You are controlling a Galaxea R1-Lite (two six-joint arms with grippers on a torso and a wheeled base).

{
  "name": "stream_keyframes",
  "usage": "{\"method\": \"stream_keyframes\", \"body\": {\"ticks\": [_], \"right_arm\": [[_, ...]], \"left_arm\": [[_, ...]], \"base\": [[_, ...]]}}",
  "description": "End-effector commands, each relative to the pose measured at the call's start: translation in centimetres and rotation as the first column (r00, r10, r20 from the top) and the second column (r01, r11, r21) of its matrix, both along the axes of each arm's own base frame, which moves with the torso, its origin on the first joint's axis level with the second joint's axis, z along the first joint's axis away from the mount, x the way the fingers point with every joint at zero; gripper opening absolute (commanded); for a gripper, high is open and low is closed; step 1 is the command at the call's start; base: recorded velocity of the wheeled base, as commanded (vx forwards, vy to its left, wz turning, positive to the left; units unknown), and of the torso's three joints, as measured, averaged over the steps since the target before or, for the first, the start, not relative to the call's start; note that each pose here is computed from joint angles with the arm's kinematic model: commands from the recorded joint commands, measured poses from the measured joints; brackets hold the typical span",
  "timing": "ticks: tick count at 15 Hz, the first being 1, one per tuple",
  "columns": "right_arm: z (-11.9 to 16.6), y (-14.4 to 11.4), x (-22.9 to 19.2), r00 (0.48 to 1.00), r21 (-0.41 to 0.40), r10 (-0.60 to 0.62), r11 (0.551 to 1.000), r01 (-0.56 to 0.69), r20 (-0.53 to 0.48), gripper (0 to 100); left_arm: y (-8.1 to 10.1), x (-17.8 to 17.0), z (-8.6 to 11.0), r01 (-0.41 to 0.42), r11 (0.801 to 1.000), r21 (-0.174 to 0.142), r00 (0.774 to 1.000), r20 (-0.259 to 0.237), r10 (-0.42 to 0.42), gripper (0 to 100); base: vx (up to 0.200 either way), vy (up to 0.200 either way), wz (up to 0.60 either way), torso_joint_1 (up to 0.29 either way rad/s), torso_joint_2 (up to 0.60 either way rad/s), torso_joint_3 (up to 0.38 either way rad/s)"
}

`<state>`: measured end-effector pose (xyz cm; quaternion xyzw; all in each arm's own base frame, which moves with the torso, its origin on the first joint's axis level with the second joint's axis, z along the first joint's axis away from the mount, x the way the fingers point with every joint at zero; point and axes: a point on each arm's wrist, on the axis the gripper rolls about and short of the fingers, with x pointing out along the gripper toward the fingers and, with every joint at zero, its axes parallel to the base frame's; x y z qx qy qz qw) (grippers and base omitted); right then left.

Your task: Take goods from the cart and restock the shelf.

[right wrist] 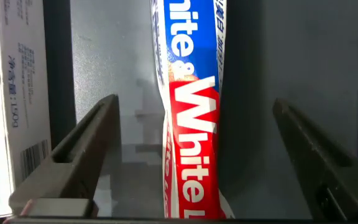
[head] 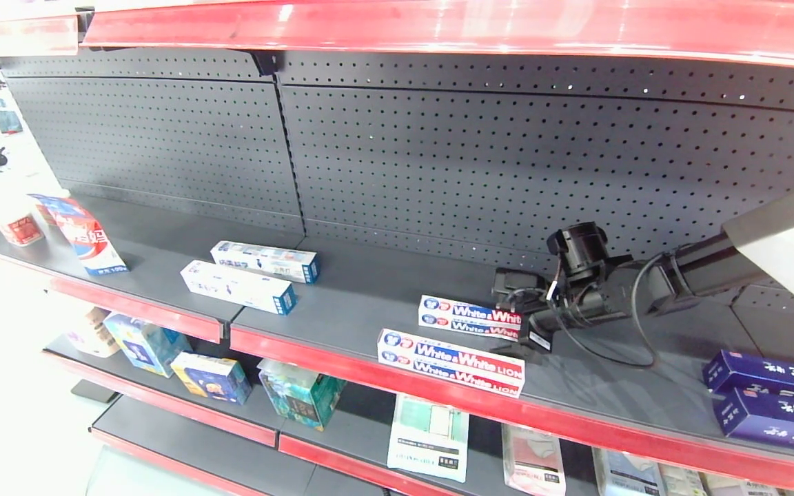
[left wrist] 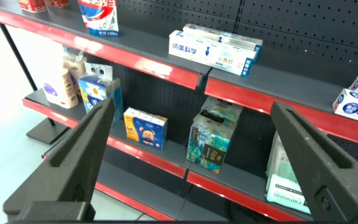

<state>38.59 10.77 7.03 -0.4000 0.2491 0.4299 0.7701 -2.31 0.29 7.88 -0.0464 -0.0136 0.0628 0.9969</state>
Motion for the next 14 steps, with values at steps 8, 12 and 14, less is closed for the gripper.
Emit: {"method": "stream_keyframes", "body": {"ticks": [8,12,14], "right_arm": [[1.2,-4.9,-1.2,0.983,0.049,-0.177,0.982,0.180,-0.053,100],[1.0,-6.7,-3.0,0.971,0.040,-0.219,0.974,0.223,-0.093,100],[1.2,-7.2,-3.5,0.969,0.043,-0.230,0.971,0.234,-0.095,100]], "left_arm": [[0.0,0.0,0.0,-0.001,1.000,0.000,1.000,0.000,0.001,100],[0.0,0.0,0.0,-0.001,1.000,0.000,1.000,0.000,0.001,100],[0.0,0.0,0.0,-0.001,1.000,0.000,1.000,0.002,0.001,100]], "base": [[0.000,0.000,0.00,0.000,0.00,0.000],[0.000,0.000,0.00,0.000,0.00,0.000],[0.000,0.000,0.00,0.000,0.00,0.000]]}}
